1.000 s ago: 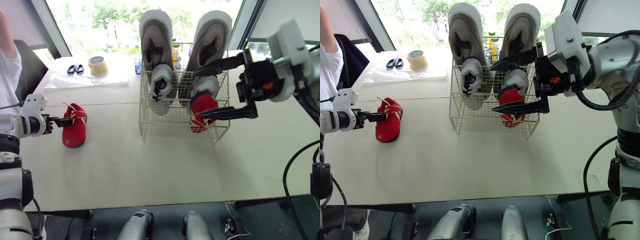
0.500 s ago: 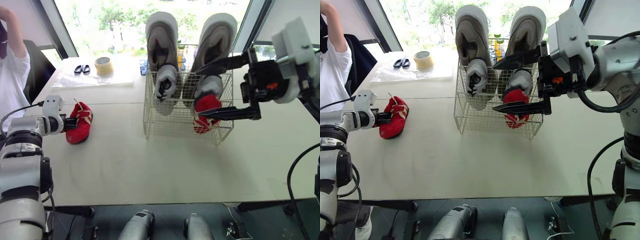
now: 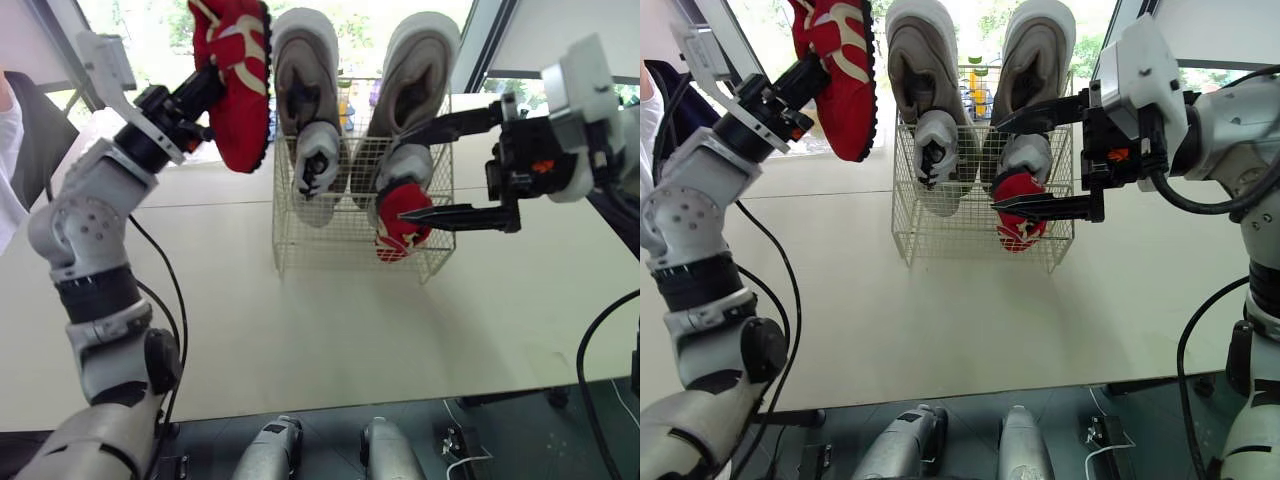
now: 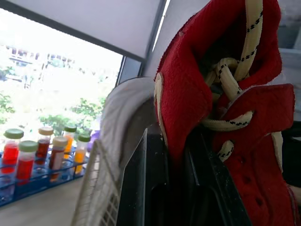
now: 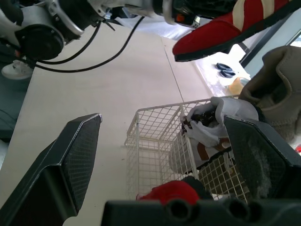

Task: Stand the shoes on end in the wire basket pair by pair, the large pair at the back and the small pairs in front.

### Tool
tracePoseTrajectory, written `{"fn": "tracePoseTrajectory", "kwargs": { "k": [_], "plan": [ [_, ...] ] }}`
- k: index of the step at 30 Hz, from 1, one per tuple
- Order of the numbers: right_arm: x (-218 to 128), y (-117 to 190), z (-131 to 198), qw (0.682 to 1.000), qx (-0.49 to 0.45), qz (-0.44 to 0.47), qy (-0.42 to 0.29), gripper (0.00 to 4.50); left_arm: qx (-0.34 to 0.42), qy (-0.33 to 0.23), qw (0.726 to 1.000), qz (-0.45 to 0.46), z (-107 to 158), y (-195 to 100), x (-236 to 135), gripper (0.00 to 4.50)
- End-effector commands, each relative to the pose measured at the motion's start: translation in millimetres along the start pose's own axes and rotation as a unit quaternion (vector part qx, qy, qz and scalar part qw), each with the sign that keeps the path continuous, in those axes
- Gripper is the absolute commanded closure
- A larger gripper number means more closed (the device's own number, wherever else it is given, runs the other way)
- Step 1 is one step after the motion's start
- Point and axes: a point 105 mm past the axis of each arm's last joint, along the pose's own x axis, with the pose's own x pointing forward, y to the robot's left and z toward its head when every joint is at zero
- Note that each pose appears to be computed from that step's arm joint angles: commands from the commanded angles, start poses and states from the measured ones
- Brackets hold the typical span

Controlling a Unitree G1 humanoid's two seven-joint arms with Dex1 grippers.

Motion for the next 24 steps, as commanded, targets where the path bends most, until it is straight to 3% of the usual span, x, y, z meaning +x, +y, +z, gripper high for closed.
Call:
{"fn": "tracePoseTrajectory", "kwargs": {
  "k": [1,3,6,10,12,24],
  "plan": [
    [0,-3,10,1.0,-0.028,-0.003,-0.007,0.0,0.087,0.008,0.996,-0.012,6,-30,-1,4.44],
    [1,-4,10,1.0,-0.028,-0.001,-0.007,0.0,0.133,0.038,0.99,-0.01,-11,-37,-4,4.44],
    [2,-5,9,1.0,-0.029,0.001,-0.007,0.0,0.178,0.035,0.983,-0.025,-28,-44,-7,4.44],
    [2,-5,6,1.0,-0.025,0.0,-0.004,0.0,0.232,-0.08,0.969,0.02,-28,-43,-5,4.44],
    [2,-5,4,1.0,-0.021,-0.002,-0.001,0.0,0.211,-0.129,0.968,0.032,-34,-47,-7,4.44],
    [2,-5,-1,1.0,-0.016,-0.01,0.006,0.0,0.264,-0.223,0.936,0.071,-77,-59,-16,4.44]
  ]
}}
